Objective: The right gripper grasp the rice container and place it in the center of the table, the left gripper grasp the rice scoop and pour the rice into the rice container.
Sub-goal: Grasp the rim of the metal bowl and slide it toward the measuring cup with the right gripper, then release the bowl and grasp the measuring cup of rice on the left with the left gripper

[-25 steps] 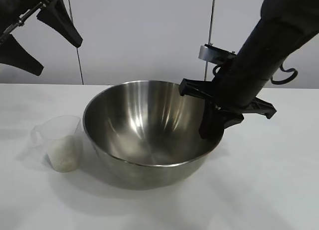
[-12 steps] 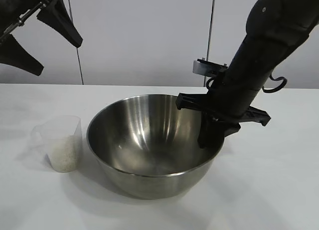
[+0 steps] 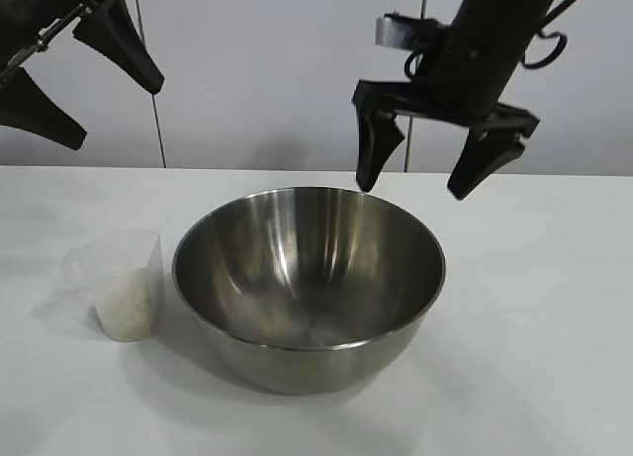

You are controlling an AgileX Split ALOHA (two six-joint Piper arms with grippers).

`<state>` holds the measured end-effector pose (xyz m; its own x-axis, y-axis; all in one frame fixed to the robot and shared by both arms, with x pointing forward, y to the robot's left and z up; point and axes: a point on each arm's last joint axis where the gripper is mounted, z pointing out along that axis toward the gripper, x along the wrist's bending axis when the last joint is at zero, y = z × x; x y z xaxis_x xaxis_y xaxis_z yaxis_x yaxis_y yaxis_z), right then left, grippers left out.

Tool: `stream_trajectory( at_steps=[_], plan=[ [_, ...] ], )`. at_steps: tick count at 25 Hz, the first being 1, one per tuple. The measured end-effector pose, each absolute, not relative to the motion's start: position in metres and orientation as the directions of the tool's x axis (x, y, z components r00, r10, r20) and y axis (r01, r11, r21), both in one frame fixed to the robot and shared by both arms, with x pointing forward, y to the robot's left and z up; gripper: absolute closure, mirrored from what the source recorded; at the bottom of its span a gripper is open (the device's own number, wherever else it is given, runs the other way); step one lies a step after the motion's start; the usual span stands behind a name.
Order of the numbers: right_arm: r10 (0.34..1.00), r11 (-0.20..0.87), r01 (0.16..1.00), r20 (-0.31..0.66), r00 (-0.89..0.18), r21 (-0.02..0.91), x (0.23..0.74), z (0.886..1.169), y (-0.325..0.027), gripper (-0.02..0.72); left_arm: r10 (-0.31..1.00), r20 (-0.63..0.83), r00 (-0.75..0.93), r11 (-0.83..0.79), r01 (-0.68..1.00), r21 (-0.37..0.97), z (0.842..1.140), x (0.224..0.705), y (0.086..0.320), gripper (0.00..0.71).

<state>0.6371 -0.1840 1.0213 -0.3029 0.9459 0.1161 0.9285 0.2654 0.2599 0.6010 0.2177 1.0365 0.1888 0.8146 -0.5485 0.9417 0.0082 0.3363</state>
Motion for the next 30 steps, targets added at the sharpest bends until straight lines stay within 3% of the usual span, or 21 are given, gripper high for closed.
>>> stream_trajectory(
  at_steps=[5, 8, 11, 17, 23, 26, 30],
  plan=[
    [0.983, 0.167, 0.958, 0.032, -0.179, 0.233, 0.645, 1.046, -0.258, 0.024, 0.815, -0.548, 0.189, 0.008, 0.942, 0.336, 1.037, 0.601, 0.218, 0.045],
    [0.997, 0.055, 0.968, 0.034, -0.066, 0.243, 0.64, 1.057, -0.304, 0.04, 0.815, -0.548, 0.189, 0.008, 0.942, 0.336, 1.037, 0.601, 0.218, 0.045],
    [0.998, -0.019, 0.963, 0.061, 0.003, 0.269, 0.622, 1.074, -0.328, 0.042, 0.814, -0.549, 0.189, 0.009, 0.942, 0.336, 1.037, 0.601, 0.218, 0.045],
    [0.996, -0.052, 0.939, 0.082, 0.025, 0.339, 0.557, 1.112, -0.329, 0.042, 0.815, -0.549, 0.188, 0.01, 0.941, 0.338, 1.037, 0.601, 0.218, 0.045],
    [0.997, -0.059, 0.828, 0.078, 0.019, 0.558, 0.458, 1.148, -0.315, 0.042, 0.815, -0.548, 0.188, 0.011, 0.941, 0.339, 1.037, 0.601, 0.218, 0.045],
    [0.998, -0.052, 0.766, 0.06, 0.017, 0.641, 0.405, 1.148, -0.309, 0.042, 0.815, -0.548, 0.188, 0.011, 0.94, 0.34, 1.037, 0.601, 0.218, 0.045],
    [0.999, -0.031, 0.683, 0.004, 0.042, 0.729, 0.336, 1.122, -0.305, 0.042, 0.815, -0.548, 0.188, 0.012, 0.94, 0.34, 1.037, 0.601, 0.218, 0.045]
  ],
)
